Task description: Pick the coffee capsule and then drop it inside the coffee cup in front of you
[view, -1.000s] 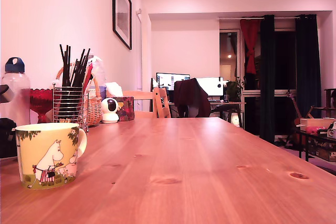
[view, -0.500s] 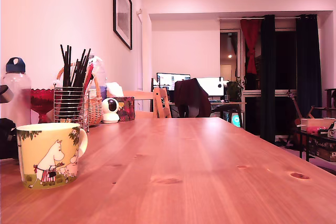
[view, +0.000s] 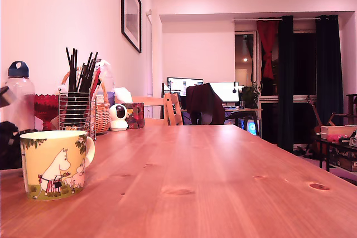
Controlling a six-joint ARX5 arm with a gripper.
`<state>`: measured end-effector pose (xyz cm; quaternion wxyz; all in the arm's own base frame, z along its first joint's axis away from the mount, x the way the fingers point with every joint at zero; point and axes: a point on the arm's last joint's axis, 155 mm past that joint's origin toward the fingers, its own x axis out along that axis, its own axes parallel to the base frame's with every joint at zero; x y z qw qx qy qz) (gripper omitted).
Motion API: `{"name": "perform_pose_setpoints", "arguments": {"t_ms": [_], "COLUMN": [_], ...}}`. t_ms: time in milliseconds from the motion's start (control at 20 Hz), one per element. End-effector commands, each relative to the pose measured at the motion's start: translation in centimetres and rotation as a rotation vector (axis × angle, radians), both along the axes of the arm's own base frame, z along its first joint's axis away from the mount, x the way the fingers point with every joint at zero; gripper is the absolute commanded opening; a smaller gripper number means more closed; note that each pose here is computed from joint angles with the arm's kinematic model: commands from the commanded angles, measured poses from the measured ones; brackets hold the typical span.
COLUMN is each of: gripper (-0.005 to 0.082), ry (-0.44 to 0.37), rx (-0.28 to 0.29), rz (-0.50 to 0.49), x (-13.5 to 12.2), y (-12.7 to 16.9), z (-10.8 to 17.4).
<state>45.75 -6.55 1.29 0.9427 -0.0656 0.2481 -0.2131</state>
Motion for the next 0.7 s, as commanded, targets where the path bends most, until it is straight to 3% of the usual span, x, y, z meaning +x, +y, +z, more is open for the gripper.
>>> {"name": "perform_pose_setpoints", "arguments": {"t_ms": [0,650], "gripper": [0.0087,0.0087], "ry": [-0.012,-0.024], "rx": [0.004,0.025], "rz": [-0.01,-0.092], "x": [-0.7,-6.7], "y": [-0.2,-1.4], "z": [1.1,6.6]}}
